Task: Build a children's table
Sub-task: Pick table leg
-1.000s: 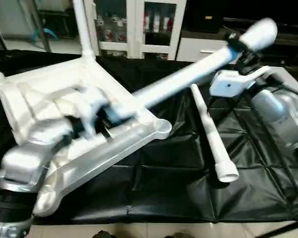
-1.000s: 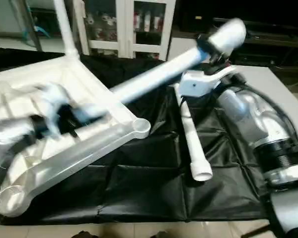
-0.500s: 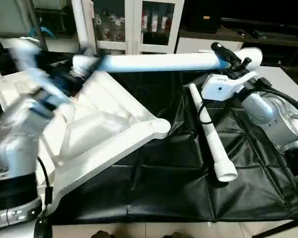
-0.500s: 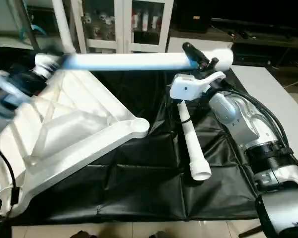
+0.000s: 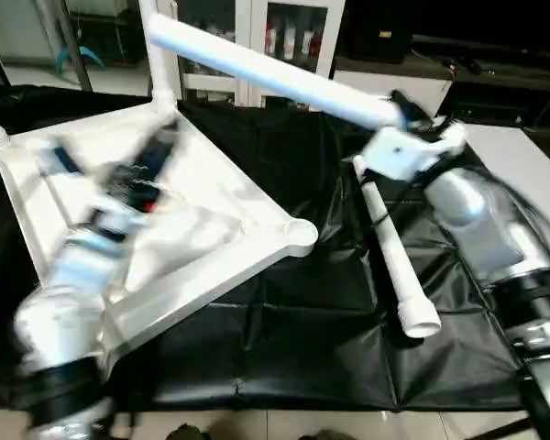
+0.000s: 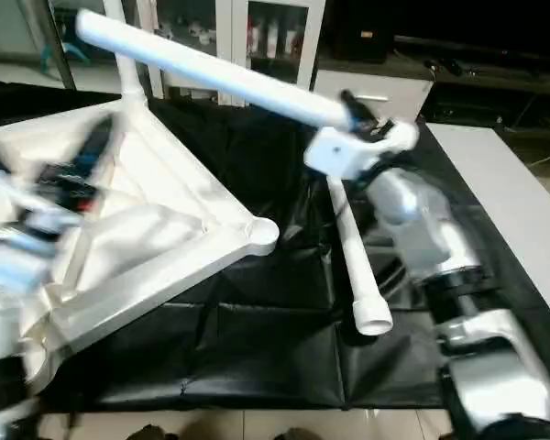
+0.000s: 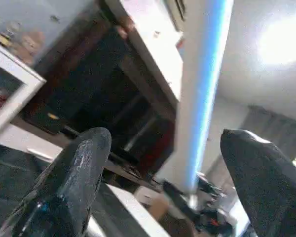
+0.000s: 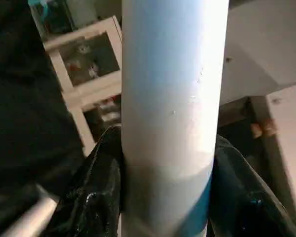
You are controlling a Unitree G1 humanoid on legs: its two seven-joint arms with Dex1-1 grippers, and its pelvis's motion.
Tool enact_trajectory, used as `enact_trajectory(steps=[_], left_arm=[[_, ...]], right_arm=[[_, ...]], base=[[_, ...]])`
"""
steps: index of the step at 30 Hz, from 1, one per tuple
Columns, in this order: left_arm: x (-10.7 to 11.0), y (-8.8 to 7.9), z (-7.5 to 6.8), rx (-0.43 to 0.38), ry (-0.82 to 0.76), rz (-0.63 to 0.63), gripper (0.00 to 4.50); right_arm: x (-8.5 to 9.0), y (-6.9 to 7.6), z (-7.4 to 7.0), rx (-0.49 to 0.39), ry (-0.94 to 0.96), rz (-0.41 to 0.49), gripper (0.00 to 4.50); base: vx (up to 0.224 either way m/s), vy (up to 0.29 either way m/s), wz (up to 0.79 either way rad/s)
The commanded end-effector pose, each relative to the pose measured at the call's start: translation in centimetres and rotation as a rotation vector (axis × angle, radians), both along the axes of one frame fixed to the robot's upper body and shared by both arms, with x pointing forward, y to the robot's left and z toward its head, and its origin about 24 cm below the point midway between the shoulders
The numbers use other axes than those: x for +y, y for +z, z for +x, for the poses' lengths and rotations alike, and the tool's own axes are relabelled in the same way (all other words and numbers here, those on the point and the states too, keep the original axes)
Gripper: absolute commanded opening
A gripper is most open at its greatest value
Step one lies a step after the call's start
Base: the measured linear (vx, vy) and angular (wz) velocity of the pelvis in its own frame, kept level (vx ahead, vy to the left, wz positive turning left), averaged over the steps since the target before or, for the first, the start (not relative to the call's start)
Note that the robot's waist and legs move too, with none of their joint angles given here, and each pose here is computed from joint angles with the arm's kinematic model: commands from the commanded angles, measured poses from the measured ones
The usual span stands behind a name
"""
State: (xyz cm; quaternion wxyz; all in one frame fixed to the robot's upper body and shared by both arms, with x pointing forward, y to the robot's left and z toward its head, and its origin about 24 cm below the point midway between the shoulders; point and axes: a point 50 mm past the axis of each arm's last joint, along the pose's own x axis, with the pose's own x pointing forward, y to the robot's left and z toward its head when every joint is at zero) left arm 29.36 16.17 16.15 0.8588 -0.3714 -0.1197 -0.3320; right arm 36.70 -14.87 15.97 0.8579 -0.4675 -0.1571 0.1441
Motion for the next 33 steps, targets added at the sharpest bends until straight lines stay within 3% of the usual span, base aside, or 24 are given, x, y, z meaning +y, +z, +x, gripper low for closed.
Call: enact_trajectory(steps=[1,2,3,4,6,7,8,11,14,18,19,21,33], left_arm=[[-1.7,1.4,0.2,-0.052,-0.032,0.034,4.08],[-1.7,1.4,0.2,-0.052,-0.032,0.034,4.08],[-3.1,2.0,0.4,-0.077,-0.063,0.054,4.08],[-3.6,2.2,0.5,-0.088,-0.064,0.081,4.08],[-3.6,2.2,0.5,-0.088,-0.064,0.081,4.08],[-3.8,2.4,0.8,-0.093,-0.054,0.103,4.08],[-3.8,2.4,0.8,-0.093,-0.054,0.103,4.08],[-4.3,3.5,1.5,-0.141,-0.015,0.203,4.08],[-4.6,4.0,1.3,-0.158,-0.065,0.268,4.08],[-4.5,3.5,2.1,-0.087,-0.03,0.38,4.08],[-4.5,3.5,2.1,-0.087,-0.03,0.38,4.08],[-4.3,4.1,2.4,-0.083,-0.045,0.361,4.08],[-6.0,5.8,0.6,-0.127,-0.355,0.199,4.08]], right_arm=[[0.6,0.3,-0.2,0.035,0.028,0.083,1.82],[0.6,0.3,-0.2,0.035,0.028,0.083,1.82],[2.0,-0.1,-0.6,0.144,0.103,0.24,1.82],[2.8,-0.1,-0.9,0.205,0.159,0.321,1.82],[2.8,-0.1,-0.9,0.205,0.159,0.321,1.82],[3.4,-0.1,-1.2,0.265,0.214,0.384,1.81],[3.4,-0.1,-1.2,0.265,0.214,0.384,1.81],[5.4,0.3,-3.5,0.558,0.509,0.614,1.81],[5.5,-0.1,-5.0,0.786,0.677,0.665,1.81],[4.4,-0.3,-6.2,1.02,0.838,0.777,1.8],[4.4,-0.3,-6.2,1.02,0.838,0.777,1.8],[3.6,-0.1,-6.7,1.11,0.904,0.826,1.8],[3.4,0.6,-7.3,1.215,0.945,0.853,1.8]], base=[[0.0,0.0,0.0],[0.0,0.0,0.0],[0.0,0.0,0.0],[0.0,0.0,0.0],[0.0,0.0,0.0],[0.0,0.0,0.0],[0.0,0.0,0.0],[0.0,0.0,0.0],[0.0,0.0,0.0],[0.0,0.0,0.0],[0.0,0.0,0.0],[0.0,0.0,0.0],[0.0,0.0,0.0]])
